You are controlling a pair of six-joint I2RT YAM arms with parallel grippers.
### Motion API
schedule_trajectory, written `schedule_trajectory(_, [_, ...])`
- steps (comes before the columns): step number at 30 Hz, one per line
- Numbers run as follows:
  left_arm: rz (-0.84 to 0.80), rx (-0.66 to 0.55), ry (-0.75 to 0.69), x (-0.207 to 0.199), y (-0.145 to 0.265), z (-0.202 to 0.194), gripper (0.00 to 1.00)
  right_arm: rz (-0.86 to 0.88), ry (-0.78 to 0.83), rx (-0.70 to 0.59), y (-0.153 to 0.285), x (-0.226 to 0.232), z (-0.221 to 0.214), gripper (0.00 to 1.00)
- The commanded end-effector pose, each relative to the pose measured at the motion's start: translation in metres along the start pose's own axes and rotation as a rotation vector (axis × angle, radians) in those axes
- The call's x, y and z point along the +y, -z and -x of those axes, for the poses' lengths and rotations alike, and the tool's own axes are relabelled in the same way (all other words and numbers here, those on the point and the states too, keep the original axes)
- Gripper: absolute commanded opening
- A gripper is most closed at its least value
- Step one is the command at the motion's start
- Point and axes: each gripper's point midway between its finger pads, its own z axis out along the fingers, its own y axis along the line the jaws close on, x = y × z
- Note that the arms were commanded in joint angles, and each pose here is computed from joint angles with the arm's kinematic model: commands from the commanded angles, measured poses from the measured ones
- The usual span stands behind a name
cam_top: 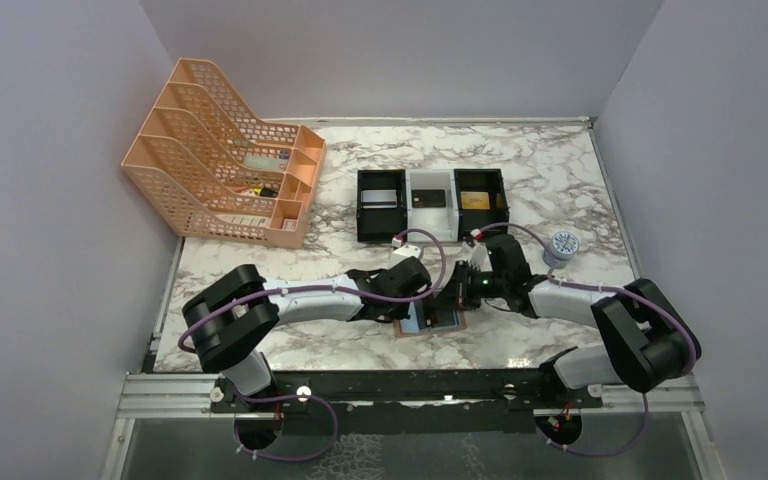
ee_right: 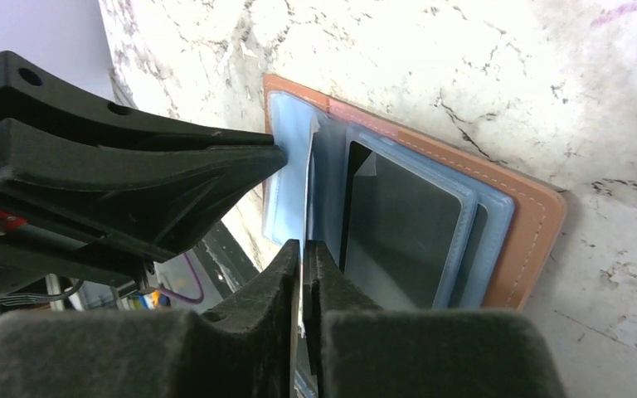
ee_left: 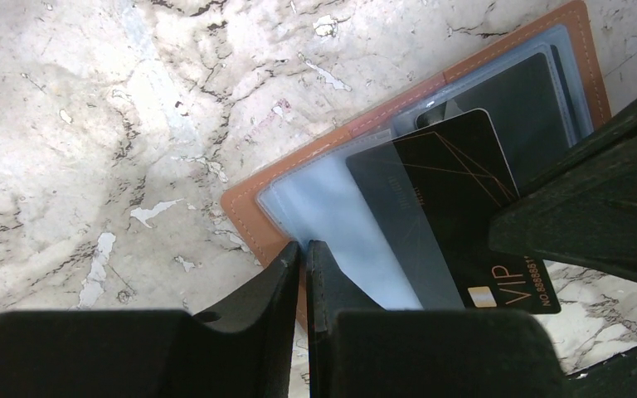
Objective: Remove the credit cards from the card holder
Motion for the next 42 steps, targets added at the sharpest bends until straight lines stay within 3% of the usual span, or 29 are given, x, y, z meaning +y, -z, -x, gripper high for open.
schedule_trajectory(1, [0.012, 0.097, -0.041, 0.004, -0.008, -0.027, 0.11, 0.081, -0.040, 0.030, -0.004, 0.004, -0.009, 0.11])
schedule_trajectory(7, [0.011, 0.101, -0.040, 0.005, -0.008, -0.029, 0.11, 0.119, -0.057, 0.019, -0.005, 0.010, -0.007, 0.17])
schedule_trajectory(17, [0.008, 0.098, -0.043, 0.004, -0.008, -0.028, 0.11, 0.095, -0.099, 0.027, -0.012, -0.001, -0.010, 0.17])
schedule_trajectory(22, [0.009, 0.096, -0.044, 0.004, -0.008, -0.028, 0.11, 0.072, -0.097, 0.011, -0.014, -0.005, -0.006, 0.14])
schedule_trajectory(29, [0.024, 0.091, -0.040, 0.009, -0.007, -0.029, 0.11, -0.007, -0.030, -0.004, -0.011, -0.010, 0.004, 0.01])
schedule_trajectory(42, [0.032, 0.047, -0.027, 0.011, -0.001, -0.019, 0.13, -0.051, 0.035, -0.095, 0.015, -0.001, 0.009, 0.01])
